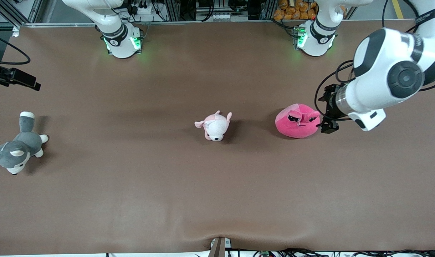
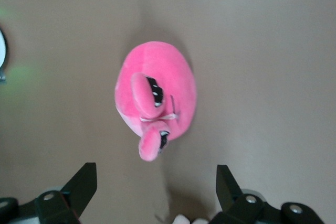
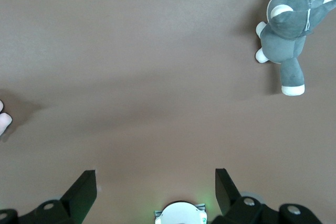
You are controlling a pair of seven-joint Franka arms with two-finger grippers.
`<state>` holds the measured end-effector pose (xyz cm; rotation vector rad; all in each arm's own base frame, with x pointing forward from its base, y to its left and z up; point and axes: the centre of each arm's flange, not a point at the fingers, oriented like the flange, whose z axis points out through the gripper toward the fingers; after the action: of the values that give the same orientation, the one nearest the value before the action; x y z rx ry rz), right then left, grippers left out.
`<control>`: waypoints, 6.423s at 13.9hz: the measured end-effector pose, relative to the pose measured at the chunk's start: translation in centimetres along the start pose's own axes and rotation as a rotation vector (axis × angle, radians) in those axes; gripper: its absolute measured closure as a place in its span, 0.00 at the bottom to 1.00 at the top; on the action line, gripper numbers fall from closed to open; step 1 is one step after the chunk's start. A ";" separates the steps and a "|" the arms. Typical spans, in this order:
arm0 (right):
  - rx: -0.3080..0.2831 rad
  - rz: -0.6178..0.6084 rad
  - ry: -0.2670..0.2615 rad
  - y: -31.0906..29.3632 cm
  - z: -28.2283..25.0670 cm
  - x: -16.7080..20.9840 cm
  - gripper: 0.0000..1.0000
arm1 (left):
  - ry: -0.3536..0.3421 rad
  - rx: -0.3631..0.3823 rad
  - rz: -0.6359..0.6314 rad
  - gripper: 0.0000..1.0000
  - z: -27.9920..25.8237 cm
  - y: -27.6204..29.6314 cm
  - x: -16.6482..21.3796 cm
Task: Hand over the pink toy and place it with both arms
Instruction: 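Move the left gripper down over the pink plush toy, then close the left gripper on the pink toy's nose, then lift the pink toy with the left gripper while the right gripper approaches, then grasp the pink toy with the right gripper beside the left gripper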
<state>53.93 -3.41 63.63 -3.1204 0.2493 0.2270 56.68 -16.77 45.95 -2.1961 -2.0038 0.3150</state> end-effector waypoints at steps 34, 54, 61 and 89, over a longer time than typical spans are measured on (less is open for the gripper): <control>0.005 0.009 0.192 -0.2 2.8 6.9 0.00 | -0.243 -0.062 -0.236 0.88 9.9 0.5 4.9; 0.293 -0.403 0.100 -16.9 7.9 6.7 0.00 | -0.389 -0.211 -0.100 0.89 -14.1 -4.7 -12.9; 0.580 -0.513 0.111 -28.1 6.8 2.6 0.00 | -0.419 -0.207 -0.075 0.89 -12.0 -7.6 -23.0; 0.300 -0.975 0.229 -38.8 10.0 -11.4 0.00 | -0.442 -0.183 -0.051 0.89 -6.8 -8.3 -31.4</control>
<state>47.52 36.80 55.03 -2.5765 -1.0911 -0.1651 47.79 -47.07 56.23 -2.3381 -2.3916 0.6889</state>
